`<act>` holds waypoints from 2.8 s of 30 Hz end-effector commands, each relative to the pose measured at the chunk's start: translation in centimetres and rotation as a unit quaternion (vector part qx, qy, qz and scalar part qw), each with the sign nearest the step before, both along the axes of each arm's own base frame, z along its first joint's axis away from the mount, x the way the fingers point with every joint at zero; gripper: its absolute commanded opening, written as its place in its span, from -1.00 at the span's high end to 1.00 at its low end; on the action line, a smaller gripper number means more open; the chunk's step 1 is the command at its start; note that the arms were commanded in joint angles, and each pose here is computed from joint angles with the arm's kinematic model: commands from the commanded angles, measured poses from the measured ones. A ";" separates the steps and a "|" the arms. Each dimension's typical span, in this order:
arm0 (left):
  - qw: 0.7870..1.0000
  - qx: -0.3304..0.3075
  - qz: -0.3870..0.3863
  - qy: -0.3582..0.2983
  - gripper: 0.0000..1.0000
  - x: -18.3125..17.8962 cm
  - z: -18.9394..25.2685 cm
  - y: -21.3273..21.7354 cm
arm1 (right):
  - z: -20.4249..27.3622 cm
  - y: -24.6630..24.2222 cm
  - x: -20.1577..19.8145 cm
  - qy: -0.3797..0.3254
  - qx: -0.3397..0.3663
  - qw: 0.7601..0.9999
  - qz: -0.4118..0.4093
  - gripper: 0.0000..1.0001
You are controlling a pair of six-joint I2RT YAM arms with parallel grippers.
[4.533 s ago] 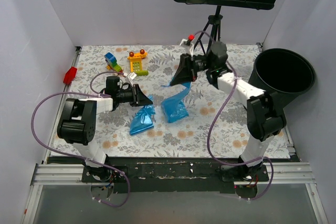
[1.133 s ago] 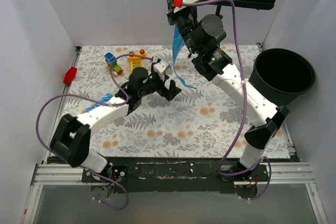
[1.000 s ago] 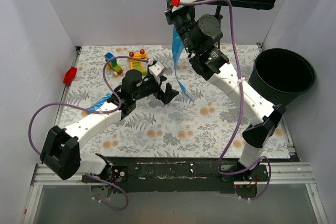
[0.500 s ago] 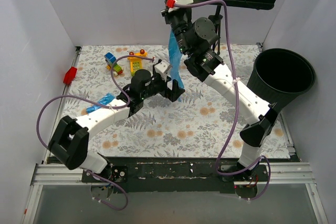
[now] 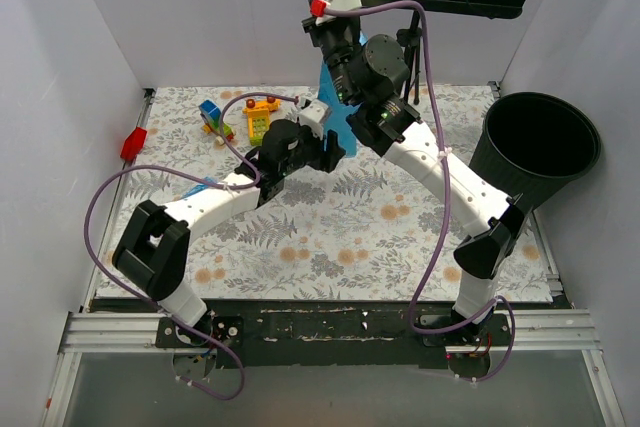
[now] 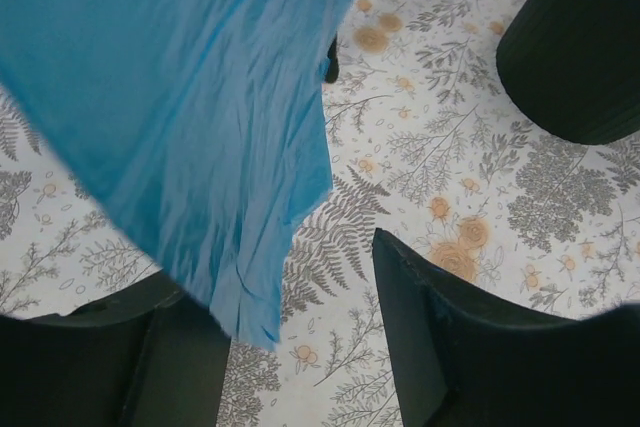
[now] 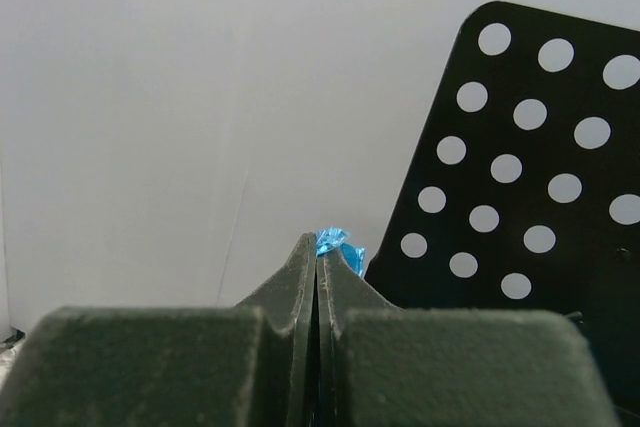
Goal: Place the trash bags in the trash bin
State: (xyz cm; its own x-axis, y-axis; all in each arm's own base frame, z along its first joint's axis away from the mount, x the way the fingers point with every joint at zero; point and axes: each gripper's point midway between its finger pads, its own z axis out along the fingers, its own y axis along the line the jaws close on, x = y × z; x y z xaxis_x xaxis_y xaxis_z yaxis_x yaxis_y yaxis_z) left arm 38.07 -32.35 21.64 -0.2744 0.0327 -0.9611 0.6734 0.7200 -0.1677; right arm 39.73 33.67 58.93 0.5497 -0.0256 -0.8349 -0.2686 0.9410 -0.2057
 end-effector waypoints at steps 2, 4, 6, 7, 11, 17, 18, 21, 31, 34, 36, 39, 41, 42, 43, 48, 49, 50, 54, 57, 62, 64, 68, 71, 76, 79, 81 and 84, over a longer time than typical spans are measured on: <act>1.000 0.015 0.008 0.002 0.12 1.0 -0.4 1.1 | 1.8 -2.6 -0.7 -0.004 0.043 0.999 -0.013 0.97; 1.000 0.017 -0.004 0.017 0.34 0.4 -1.2 1.5 | 1.6 -2.8 -0.8 -0.001 0.041 0.999 -0.015 0.97; 0.999 0.004 -0.036 0.028 0.64 -0.9 -1.5 1.5 | 1.2 -2.8 -0.6 0.003 0.036 0.999 -0.016 0.97; 0.998 0.001 -0.051 0.029 0.80 -1.6 -1.5 1.4 | 1.0 -2.7 -0.5 0.007 0.033 0.999 -0.014 0.97; 0.988 -0.031 -0.145 0.046 1.00 -4.9 1.0 1.6 | -2.3 -2.6 2.2 0.032 -0.004 0.999 -0.006 0.97; 0.949 -0.065 -0.244 0.188 1.00 -8.2 1.8 4.6 | -17.2 0.0 9.2 0.172 -0.180 0.967 0.048 0.97; 0.939 -0.079 -0.262 0.209 1.00 -8.7 2.0 5.2 | -19.9 0.3 9.6 0.196 -0.212 0.956 0.054 0.97; 0.912 -0.102 -0.286 0.274 1.00 -10.4 1.6 6.1 | -26.9 0.2 8.8 0.288 -0.261 0.917 0.087 0.12; 0.840 -0.168 -0.295 0.423 1.00 -10.1 2.3 7.4 | -22.5 -6.6 1.7 0.301 -0.218 0.919 0.135 -0.73; 0.827 -0.195 -0.292 0.439 1.00 -9.5 2.9 7.4 | -21.3 -6.3 -2.7 0.239 -0.259 0.913 0.207 -0.74; 0.813 -0.208 -0.285 0.464 1.00 -9.3 2.8 7.5 | -22.5 -5.4 -6.8 0.195 -0.318 0.880 0.293 -0.73; 0.805 -0.216 -0.280 0.477 1.00 -9.0 2.4 7.7 | -25.3 -3.9 -11.9 0.163 -0.393 0.816 0.391 -0.67; 0.797 -0.222 -0.278 0.488 1.00 -8.9 2.2 8.0 | -27.6 -2.7 -14.3 0.152 -0.441 0.774 0.428 -0.61; 0.794 -0.225 -0.277 0.492 1.00 -8.9 2.2 8.2 | -28.5 -2.3 -14.9 0.149 -0.458 0.760 0.436 -0.58; 0.792 -0.227 -0.277 0.494 1.00 -8.9 2.2 8.3 | -29.2 -1.7 -15.3 0.140 -0.472 0.750 0.442 -0.57; 0.785 -0.232 -0.282 0.500 1.00 -9.3 2.5 8.5 | -30.9 0.9 -16.5 0.080 -0.519 0.712 0.467 -0.58; 0.785 -0.233 -0.282 0.499 1.00 -9.4 2.6 8.6 | -31.2 1.1 -16.7 0.076 -0.524 0.703 0.475 -0.58; 0.785 -0.233 -0.282 0.499 1.00 -9.6 2.6 8.6 | -31.3 1.3 -16.8 0.073 -0.527 0.695 0.484 -0.58; 0.785 -0.234 -0.285 0.498 1.00 -10.0 2.8 8.6 | -32.3 1.7 -16.9 0.067 -0.547 0.664 0.505 -0.50; 0.784 -0.236 -0.286 0.498 1.00 -10.0 3.0 8.6 | -32.7 1.8 -17.1 0.064 -0.550 0.653 0.516 -0.41; 0.783 -0.237 -0.289 0.497 1.00 -10.4 3.1 8.7 | -33.0 2.1 -17.2 0.058 -0.549 0.648 0.526 -0.16; 0.783 -0.237 -0.290 0.496 1.00 -10.5 3.3 8.7 | -33.1 2.1 -17.3 0.059 -0.550 0.643 0.529 -0.11; 0.781 -0.238 -0.293 0.498 1.00 -10.5 3.3 8.7 | -33.4 2.3 -17.7 0.062 -0.548 0.630 0.546 -0.08; 0.779 -0.239 -0.294 0.500 1.00 -10.5 3.3 8.7 | -33.7 2.6 -18.0 0.060 -0.547 0.626 0.553 -0.01; 0.778 -0.240 -0.298 0.499 1.00 -10.5 3.4 8.7 | -34.3 2.6 -17.7 0.079 -0.555 0.619 0.551 0.76; 0.784 -0.240 -0.290 0.494 0.94 -10.1 3.6 8.7 | -34.1 2.2 -16.6 0.107 -0.558 0.634 0.525 0.97; 0.827 -0.221 -0.251 0.451 0.37 -8.2 3.5 9.2 | -32.7 1.5 -15.4 0.132 -0.535 0.663 0.507 0.97; 0.896 -0.155 -0.199 0.367 0.12 -5.9 3.7 11.4 | -30.5 0.3 -14.4 0.176 -0.502 0.689 0.492 0.97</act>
